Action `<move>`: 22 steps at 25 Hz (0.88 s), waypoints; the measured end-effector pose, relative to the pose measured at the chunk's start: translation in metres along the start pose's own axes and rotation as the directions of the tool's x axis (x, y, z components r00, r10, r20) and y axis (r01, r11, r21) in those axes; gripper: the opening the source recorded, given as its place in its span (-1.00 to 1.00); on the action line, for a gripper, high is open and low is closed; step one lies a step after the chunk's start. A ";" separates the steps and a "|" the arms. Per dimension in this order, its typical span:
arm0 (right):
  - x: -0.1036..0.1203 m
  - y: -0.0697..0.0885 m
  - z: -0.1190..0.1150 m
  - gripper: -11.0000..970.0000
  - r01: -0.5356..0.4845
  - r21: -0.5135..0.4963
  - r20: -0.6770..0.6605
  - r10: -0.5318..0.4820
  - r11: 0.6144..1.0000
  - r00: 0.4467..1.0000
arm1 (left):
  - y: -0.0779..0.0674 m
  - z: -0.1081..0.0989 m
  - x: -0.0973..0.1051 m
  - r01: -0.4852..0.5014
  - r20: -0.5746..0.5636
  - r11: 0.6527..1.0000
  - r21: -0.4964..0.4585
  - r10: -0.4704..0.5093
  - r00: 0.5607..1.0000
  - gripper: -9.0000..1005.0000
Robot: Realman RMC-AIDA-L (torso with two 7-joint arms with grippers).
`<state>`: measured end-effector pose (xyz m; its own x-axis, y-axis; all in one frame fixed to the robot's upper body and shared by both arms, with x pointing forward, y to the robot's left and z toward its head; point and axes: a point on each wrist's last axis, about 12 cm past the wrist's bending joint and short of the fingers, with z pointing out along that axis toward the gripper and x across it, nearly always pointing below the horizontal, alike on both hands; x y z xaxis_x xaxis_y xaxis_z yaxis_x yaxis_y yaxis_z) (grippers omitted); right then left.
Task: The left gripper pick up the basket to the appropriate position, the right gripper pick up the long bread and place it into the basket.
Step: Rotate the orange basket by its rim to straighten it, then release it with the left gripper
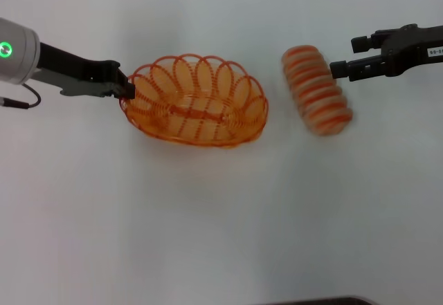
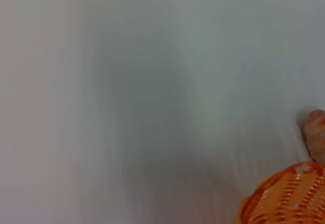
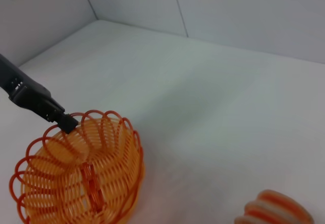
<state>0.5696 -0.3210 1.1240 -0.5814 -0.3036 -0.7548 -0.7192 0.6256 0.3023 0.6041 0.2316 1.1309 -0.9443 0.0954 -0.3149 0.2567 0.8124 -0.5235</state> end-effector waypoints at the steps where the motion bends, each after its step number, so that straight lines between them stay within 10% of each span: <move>1: 0.000 0.000 0.000 0.91 0.000 -0.001 0.001 0.000 1.000 1.000 | 0.001 0.001 0.002 0.005 0.002 1.000 -0.001 -0.005 1.000 -0.87; 22: 0.001 0.000 0.002 0.92 -0.003 0.001 0.005 0.003 1.000 1.000 | 0.027 0.008 0.030 0.118 0.102 0.992 0.046 -0.122 0.987 -0.87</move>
<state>0.5696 -0.3199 1.1228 -0.5818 -0.2984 -0.7566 -0.7170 0.6272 0.3040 0.5848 0.2517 1.1008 -0.9427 -0.0636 -0.3276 0.1527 0.7908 -0.5928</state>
